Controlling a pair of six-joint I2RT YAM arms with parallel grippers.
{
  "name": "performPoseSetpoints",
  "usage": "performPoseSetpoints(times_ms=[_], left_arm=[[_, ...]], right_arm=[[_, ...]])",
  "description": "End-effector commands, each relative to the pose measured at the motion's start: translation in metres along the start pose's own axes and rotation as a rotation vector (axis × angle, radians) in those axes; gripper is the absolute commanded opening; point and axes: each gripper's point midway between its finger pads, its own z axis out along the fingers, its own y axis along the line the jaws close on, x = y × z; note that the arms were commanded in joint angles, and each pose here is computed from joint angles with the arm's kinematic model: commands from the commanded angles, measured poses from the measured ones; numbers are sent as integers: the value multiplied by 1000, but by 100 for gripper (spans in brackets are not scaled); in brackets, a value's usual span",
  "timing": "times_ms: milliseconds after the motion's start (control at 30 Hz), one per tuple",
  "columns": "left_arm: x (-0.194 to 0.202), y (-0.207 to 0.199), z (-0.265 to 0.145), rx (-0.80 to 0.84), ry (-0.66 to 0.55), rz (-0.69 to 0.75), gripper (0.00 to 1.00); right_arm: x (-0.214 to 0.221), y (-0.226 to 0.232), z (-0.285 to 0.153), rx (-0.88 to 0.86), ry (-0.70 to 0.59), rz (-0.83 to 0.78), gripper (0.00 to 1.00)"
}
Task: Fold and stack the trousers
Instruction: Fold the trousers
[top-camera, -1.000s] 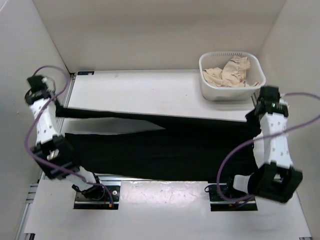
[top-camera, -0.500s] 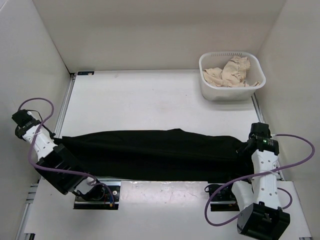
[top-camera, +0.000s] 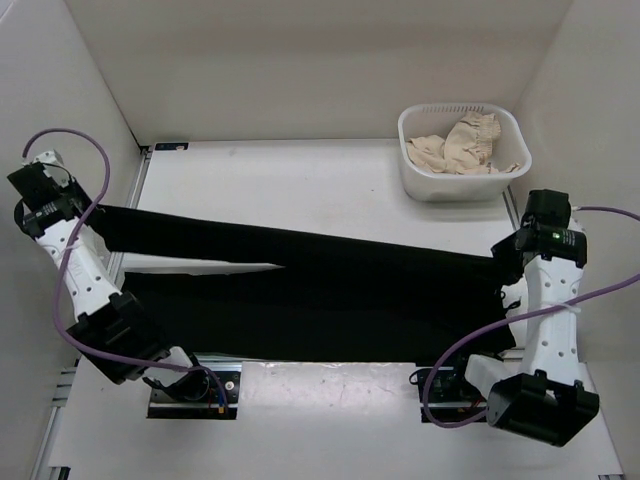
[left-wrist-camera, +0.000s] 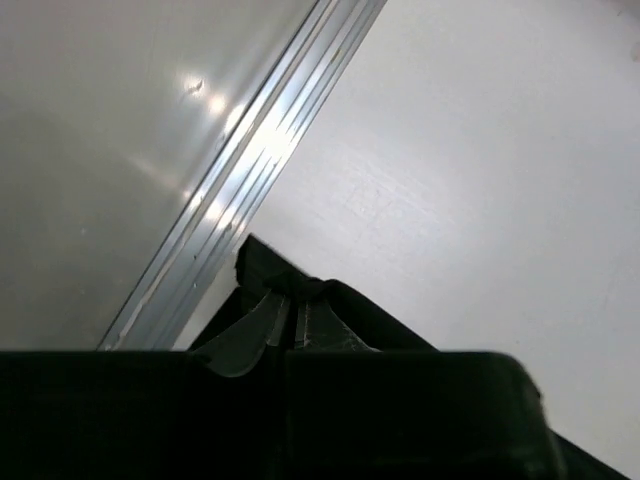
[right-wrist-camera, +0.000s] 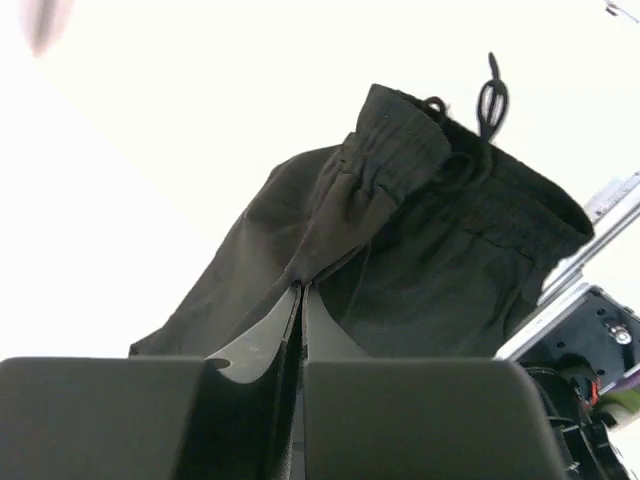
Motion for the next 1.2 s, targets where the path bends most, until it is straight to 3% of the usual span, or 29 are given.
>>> performPoseSetpoints(times_ms=[0,167,333,467,700,933,967,1033,1067,1133,1167], left_arm=[[-34,17,-14,-69,-136,12,14],[49,58,-2,-212,33,-49,14],[126,116,-15,-405,167,-159,14],[184,130,-19,-453,283,-226,14],[193,146,-22,-490,305,-275,14],[201,153,-26,-509,315,-301,14],[203,154,-28,-519,317,-300,14],[217,154,-31,-544,348,-300,25],[223,155,-32,-554,361,-299,54],[226,159,-37,-583,364,-303,75],[221,160,-37,-585,352,-301,78]], right_arm=[[-8,-16,-3,49,-67,-18,0],[40,-53,5,101,7,-13,0],[89,-96,15,184,83,-19,0],[126,-111,32,197,180,-3,0],[98,-122,15,288,64,12,0],[103,-130,14,323,72,21,0],[103,-130,14,323,71,31,2],[102,-132,12,339,69,27,40],[100,-133,12,347,60,34,74],[98,-135,11,366,53,39,84],[94,-134,9,364,38,41,84]])
